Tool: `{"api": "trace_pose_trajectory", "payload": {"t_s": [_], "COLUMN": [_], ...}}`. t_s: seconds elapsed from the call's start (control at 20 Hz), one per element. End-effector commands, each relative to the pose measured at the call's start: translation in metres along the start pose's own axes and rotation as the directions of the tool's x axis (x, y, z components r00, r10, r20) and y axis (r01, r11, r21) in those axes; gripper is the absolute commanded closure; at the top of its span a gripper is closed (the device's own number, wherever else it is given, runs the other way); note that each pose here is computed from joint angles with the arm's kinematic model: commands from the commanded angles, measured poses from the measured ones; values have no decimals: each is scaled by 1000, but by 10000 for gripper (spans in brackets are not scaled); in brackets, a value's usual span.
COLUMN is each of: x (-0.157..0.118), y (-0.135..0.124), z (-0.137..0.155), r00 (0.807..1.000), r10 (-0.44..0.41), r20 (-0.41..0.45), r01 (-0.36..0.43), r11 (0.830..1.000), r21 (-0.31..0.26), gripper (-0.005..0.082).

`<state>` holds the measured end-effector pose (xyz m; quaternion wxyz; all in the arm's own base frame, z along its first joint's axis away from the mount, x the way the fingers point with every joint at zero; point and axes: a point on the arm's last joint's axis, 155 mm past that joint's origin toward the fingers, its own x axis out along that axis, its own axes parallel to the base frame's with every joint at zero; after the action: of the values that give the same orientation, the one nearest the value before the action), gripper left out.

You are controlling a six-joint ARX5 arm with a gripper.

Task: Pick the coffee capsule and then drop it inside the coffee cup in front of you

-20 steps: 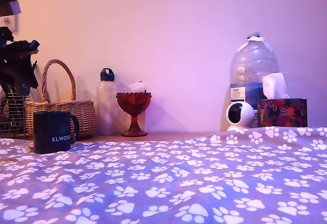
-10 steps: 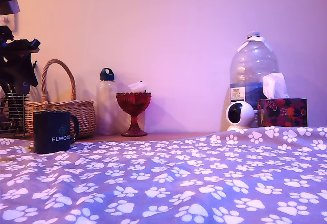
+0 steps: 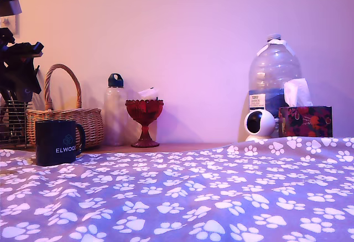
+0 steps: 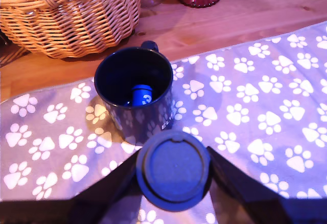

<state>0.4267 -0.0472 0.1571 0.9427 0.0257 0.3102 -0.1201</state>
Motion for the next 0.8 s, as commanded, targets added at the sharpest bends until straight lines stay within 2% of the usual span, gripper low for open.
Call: {"api": "trace_pose_trajectory", "payload": {"t_s": [0.0, 0.4, 0.75], "x": [-9, -19, 4], "y": [2, 11, 20], "z": [27, 57, 69], "r00": [998, 996, 997], "r10": [7, 61, 68], "r20": [57, 57, -47], "r01": [-7, -62, -68], "r11": [1000, 998, 998], "r21": [7, 15, 3], "gripper": [612, 611, 606]}}
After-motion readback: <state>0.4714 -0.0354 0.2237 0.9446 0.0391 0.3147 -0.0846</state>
